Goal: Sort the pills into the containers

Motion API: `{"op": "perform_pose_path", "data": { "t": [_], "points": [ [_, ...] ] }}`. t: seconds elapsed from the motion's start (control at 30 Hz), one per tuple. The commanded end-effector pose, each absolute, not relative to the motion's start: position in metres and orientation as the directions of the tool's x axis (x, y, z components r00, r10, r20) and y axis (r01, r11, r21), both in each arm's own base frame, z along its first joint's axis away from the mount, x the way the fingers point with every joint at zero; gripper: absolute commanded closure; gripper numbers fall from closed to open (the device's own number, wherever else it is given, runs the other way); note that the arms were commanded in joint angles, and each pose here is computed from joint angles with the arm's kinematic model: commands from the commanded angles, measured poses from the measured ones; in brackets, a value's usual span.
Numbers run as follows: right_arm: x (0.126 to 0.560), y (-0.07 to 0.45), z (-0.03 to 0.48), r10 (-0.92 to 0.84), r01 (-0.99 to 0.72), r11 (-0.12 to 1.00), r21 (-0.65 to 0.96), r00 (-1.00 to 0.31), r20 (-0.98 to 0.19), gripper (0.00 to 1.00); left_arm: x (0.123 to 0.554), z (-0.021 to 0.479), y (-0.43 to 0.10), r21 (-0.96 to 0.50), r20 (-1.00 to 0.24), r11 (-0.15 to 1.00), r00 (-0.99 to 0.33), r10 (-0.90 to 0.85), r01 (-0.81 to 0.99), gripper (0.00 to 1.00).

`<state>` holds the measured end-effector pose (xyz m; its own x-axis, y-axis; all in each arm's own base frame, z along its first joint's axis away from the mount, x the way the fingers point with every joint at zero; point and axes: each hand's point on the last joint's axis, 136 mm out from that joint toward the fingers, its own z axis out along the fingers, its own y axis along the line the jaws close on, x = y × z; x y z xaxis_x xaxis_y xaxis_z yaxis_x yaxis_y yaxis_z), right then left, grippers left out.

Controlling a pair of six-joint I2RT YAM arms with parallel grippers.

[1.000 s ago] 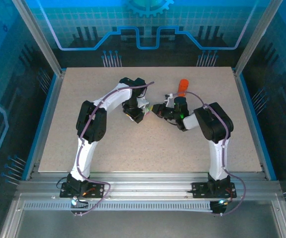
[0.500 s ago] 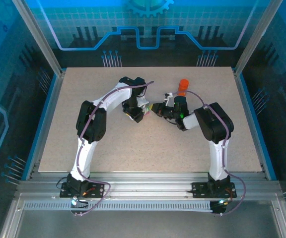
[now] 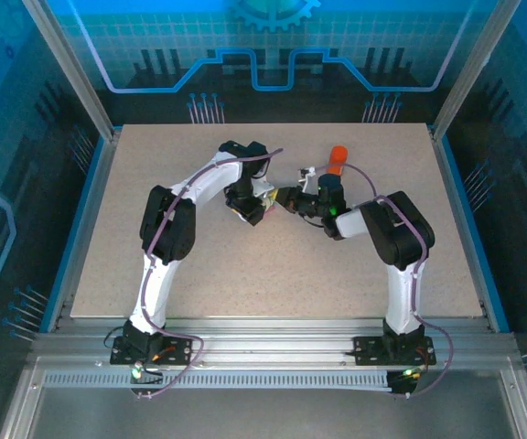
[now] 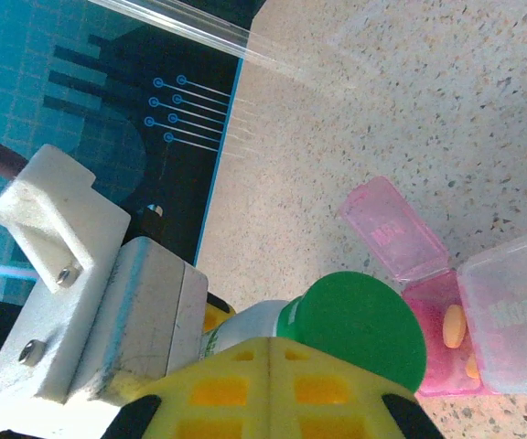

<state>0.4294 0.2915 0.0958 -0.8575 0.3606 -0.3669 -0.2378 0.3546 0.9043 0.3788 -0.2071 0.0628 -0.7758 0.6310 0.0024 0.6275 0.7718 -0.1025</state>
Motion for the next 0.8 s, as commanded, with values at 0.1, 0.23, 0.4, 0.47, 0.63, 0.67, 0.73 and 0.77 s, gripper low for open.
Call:
{"op": "perform_pose_path", "data": {
  "t": [0.1, 0.23, 0.4, 0.47, 0.63, 0.67, 0.73, 0.77],
  "points": [
    [0.427, 0.301, 0.071, 0.322, -0.221, 0.407, 0.886, -0.873, -0.365, 0.95, 0.382, 0.077, -0.217, -0.139, -0.043, 0.772, -0.782, 0.622, 0.621, 1.0],
    [0.426, 0.295, 0.058, 0.31, -0.208, 0.462, 0.862, -0.873, -0.377, 0.96, 0.382, 0.082, -0.218, -0.144, -0.06, 0.769, -0.781, 0.621, 0.623, 1.0],
    [0.426, 0.291, 0.05, 0.303, -0.193, 0.486, 0.852, -0.878, -0.372, 0.95, 0.383, 0.084, -0.22, -0.143, -0.074, 0.769, -0.781, 0.62, 0.623, 1.0],
    [0.425, 0.291, 0.047, 0.298, -0.188, 0.493, 0.849, -0.881, -0.368, 0.95, 0.383, 0.086, -0.221, -0.148, -0.081, 0.768, -0.781, 0.619, 0.623, 1.0],
    [0.425, 0.289, 0.052, 0.307, -0.196, 0.479, 0.855, -0.876, -0.372, 0.95, 0.383, 0.08, -0.214, -0.129, -0.051, 0.771, -0.78, 0.623, 0.624, 0.99],
    [0.425, 0.288, 0.056, 0.308, -0.204, 0.473, 0.857, -0.873, -0.377, 0.96, 0.381, 0.078, -0.213, -0.126, -0.034, 0.769, -0.777, 0.628, 0.627, 1.0],
    [0.423, 0.285, 0.065, 0.314, -0.216, 0.465, 0.858, -0.866, -0.389, 0.95, 0.38, 0.073, -0.21, -0.12, -0.009, 0.772, -0.779, 0.627, 0.624, 1.0],
    [0.422, 0.283, 0.072, 0.316, -0.229, 0.462, 0.857, -0.86, -0.4, 0.95, 0.382, 0.072, -0.207, -0.103, -0.002, 0.776, -0.78, 0.626, 0.623, 1.0]
  ]
}}
